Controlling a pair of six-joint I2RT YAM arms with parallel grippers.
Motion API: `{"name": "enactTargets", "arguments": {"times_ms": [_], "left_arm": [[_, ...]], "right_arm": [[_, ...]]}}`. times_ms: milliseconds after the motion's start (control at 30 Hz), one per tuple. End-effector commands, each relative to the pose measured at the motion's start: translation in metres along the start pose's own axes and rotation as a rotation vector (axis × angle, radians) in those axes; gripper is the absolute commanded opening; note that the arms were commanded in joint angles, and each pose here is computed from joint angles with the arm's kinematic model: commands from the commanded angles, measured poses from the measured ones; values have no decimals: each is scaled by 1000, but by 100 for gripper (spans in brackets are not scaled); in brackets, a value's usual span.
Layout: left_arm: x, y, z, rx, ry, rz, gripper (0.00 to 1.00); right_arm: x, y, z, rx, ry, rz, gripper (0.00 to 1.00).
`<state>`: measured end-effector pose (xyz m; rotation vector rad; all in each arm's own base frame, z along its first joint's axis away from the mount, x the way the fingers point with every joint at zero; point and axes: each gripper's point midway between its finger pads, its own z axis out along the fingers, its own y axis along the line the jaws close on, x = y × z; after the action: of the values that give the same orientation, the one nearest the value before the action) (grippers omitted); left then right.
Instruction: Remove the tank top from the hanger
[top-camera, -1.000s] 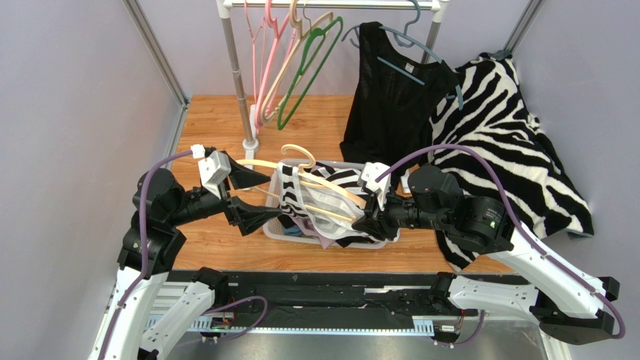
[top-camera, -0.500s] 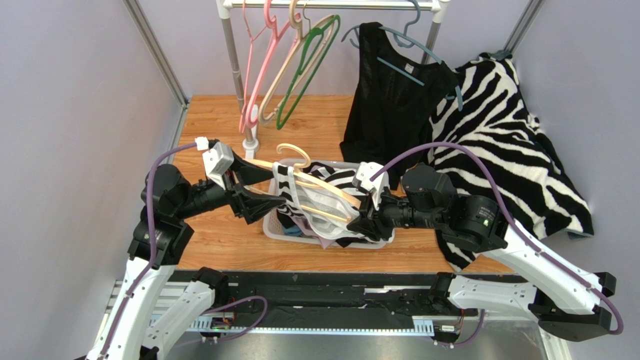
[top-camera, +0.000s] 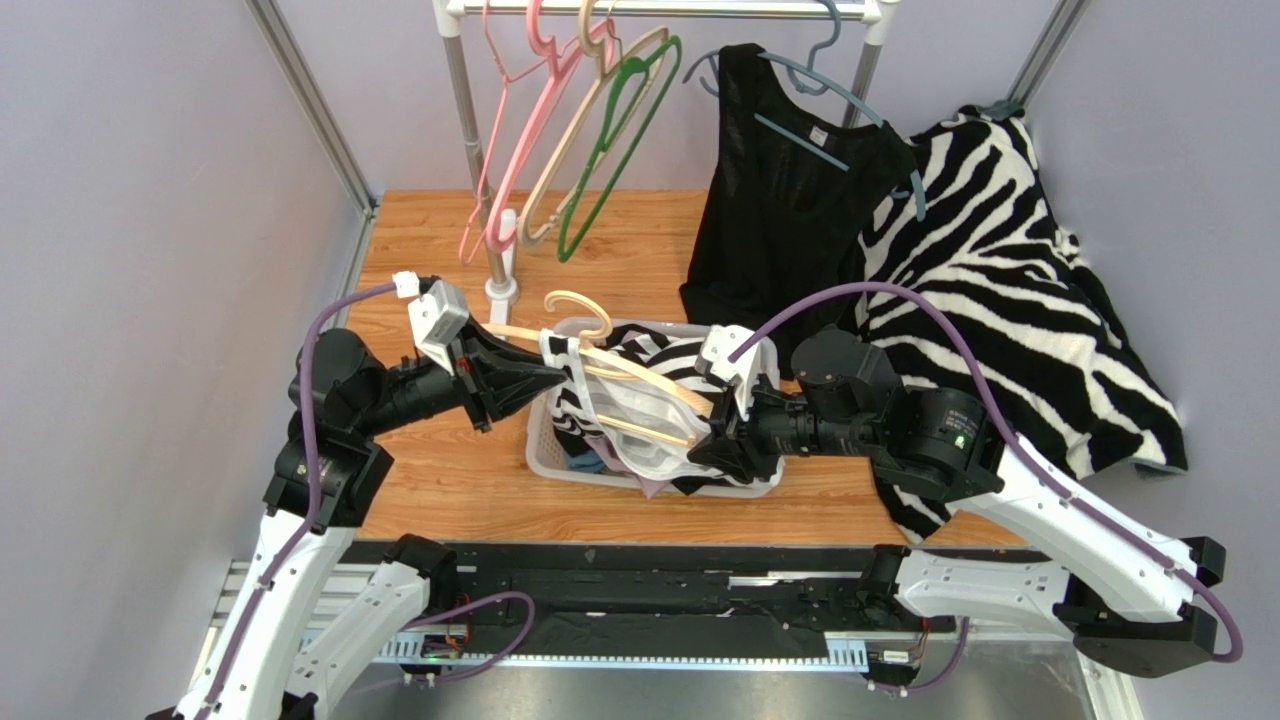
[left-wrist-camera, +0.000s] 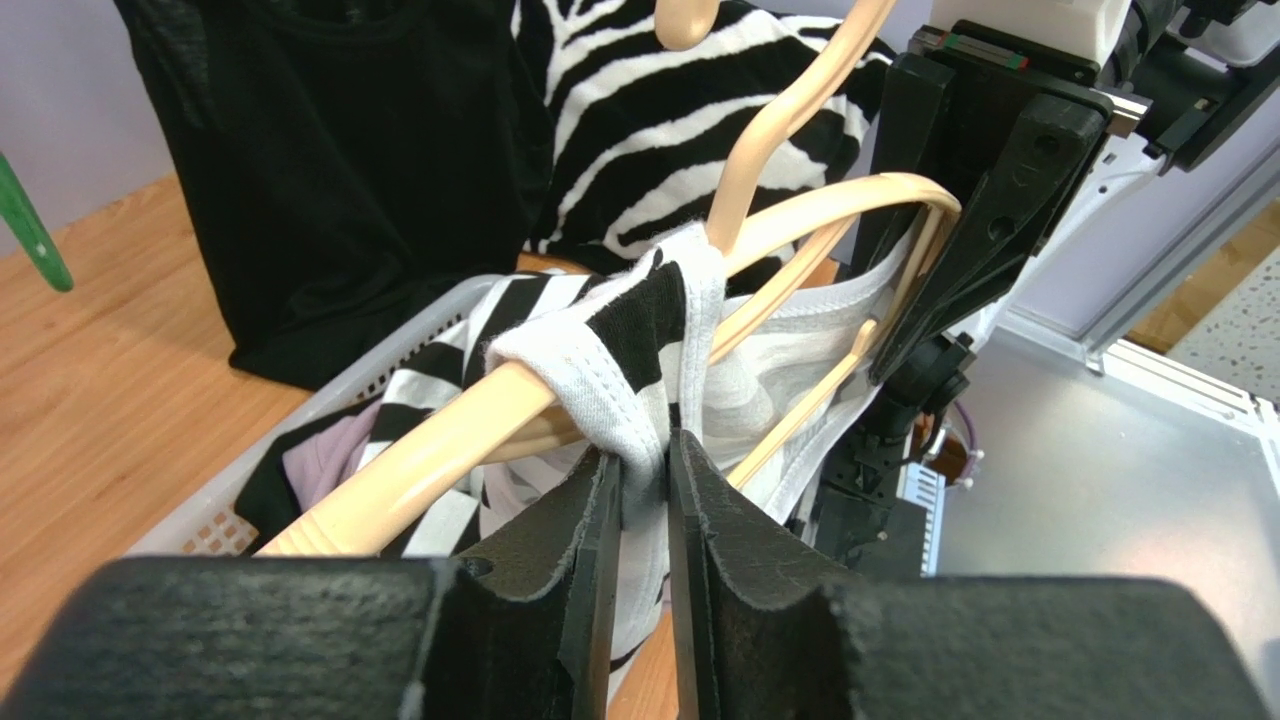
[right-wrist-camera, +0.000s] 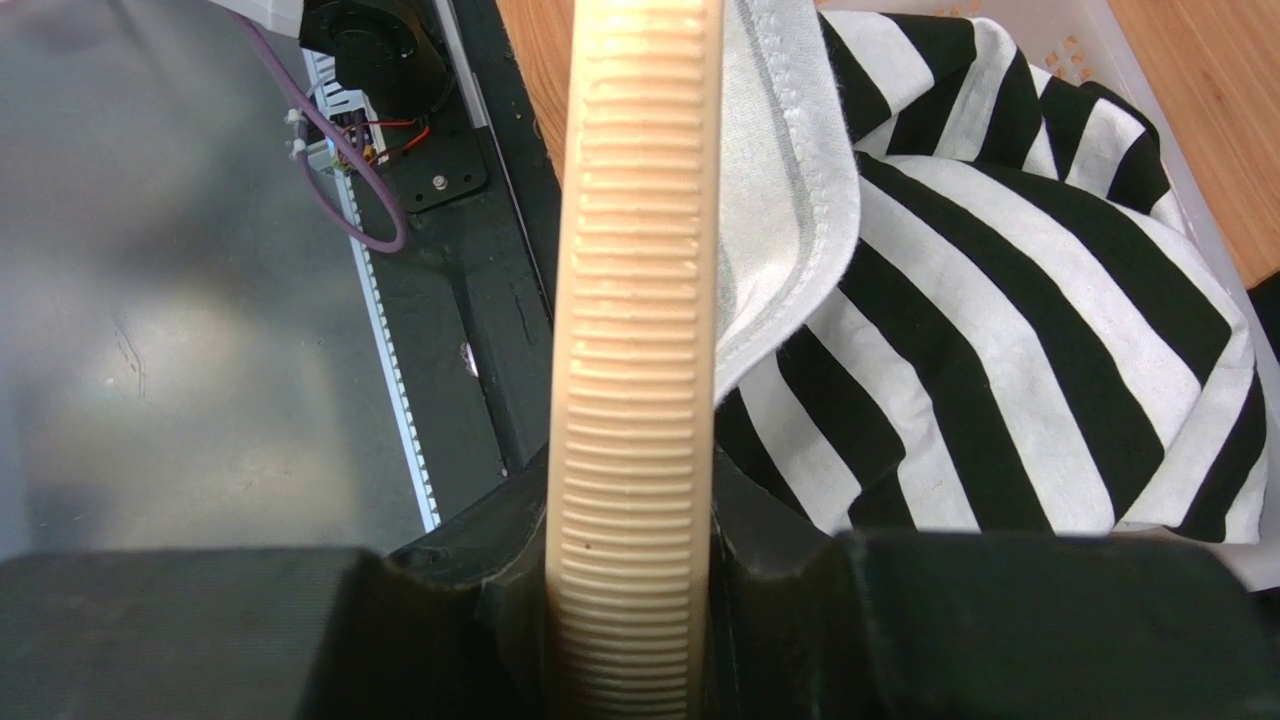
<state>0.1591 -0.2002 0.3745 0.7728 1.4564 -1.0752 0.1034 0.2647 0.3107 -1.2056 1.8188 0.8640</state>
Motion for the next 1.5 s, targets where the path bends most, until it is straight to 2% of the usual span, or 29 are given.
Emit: {"name": "enactTargets", "arguments": {"times_ms": [0, 67, 200, 233, 467, 733, 833, 1033, 1267, 1367, 1433, 1467], "left_arm": [[-7, -2, -1, 6, -39, 20, 21], [-11, -4, -3, 4, -49, 30, 17], [-26, -11, -12, -15, -63, 60, 0], [-30, -13, -14, -22, -69, 69, 0], [-66, -35, -32, -45, -112, 138, 0], [-84, -33, -42, -113, -136, 190, 0], [-83, -27, -44, -152, -127, 202, 0], [-80, -15, -44, -196, -123, 212, 0], [-64, -1, -45, -246, -101, 190, 0], [-54, 4, -45, -254, -84, 185, 0], [-46, 6, -43, -251, -72, 169, 6], [-44, 7, -43, -247, -67, 166, 19]], "right_arm": [[-30, 7, -9, -18, -104, -19, 0], [-29, 6, -9, -12, -103, -17, 0], [-19, 4, -12, 3, -76, -11, 0], [-17, 1, -14, 16, -74, -11, 0], [5, 0, -36, 56, -60, 33, 0], [21, 8, -60, 41, -81, 66, 0], [25, 14, -74, 20, -114, 58, 0], [43, 20, -88, 5, -66, 68, 0], [25, 29, -98, -45, -147, 9, 0], [21, 31, -94, -64, -125, -16, 0], [19, 29, -86, -66, -93, -47, 0], [14, 29, -87, -65, -96, -57, 0]]}}
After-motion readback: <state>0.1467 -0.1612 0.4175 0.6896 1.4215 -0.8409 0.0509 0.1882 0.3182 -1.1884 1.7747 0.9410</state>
